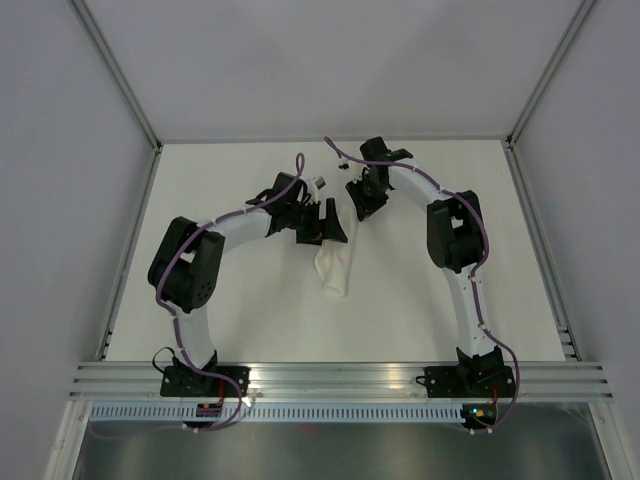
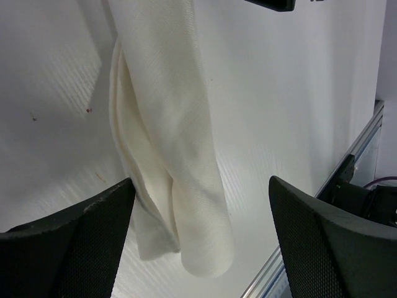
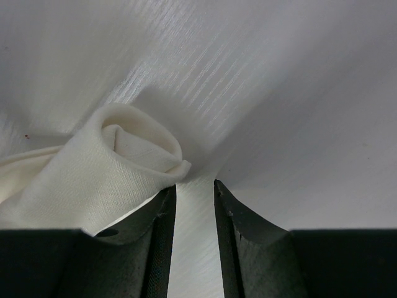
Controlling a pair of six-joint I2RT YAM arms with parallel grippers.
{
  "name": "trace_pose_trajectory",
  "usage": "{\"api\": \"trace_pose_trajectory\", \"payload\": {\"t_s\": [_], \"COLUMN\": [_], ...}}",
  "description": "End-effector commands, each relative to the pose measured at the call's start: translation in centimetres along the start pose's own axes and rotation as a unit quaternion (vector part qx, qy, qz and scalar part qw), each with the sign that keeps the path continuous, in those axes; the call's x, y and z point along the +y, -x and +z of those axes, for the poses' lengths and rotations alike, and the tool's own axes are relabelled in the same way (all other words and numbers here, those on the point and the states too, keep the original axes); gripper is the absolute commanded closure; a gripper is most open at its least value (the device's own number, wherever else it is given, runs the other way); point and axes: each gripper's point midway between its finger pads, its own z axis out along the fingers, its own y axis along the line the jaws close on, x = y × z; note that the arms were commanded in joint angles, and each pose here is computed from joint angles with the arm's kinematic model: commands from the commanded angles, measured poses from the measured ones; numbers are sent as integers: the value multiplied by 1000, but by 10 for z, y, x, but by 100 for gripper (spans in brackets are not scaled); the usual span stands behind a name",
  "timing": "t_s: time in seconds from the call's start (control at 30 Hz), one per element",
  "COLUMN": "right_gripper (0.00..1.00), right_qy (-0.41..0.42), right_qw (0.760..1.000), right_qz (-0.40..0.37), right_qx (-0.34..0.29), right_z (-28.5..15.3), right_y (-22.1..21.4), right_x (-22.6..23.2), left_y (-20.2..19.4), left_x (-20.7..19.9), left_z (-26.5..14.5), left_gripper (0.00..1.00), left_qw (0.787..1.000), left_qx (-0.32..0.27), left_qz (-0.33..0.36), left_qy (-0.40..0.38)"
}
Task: Fold the napkin, place the utensils inside, and roll it up
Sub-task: Adjust the napkin at the center of the board.
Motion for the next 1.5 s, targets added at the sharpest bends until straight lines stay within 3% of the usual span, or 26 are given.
{"api": "trace_pose_trajectory", "payload": {"t_s": [0.0, 0.53, 1.13, 1.3, 1.47], "right_gripper": [63, 63, 64, 71, 64], "right_qy": [-9, -7, -12, 46, 92], "right_qw": [1000, 1000, 1000, 998, 991], "right_qz": [10, 9, 8, 39, 85], "right_qx": [11, 13, 8, -9, -44], "right_z": [0, -1, -15, -33, -63], "right_y": [-3, -7, -8, -8, -11], "right_x": [1, 2, 2, 15, 22], "left_y": [6, -1, 2, 3, 3], "left_x": [-24, -51, -61, -62, -62], "left_z": [-6, 13, 24, 30, 31], "left_gripper": [9, 23, 26, 26, 26], "left_qw": [999, 998, 998, 998, 998], "left_qx": [-9, -3, -10, -6, -6], "left_qz": [24, 10, 4, -3, -6], "left_qy": [-32, -55, -59, -65, -68]}}
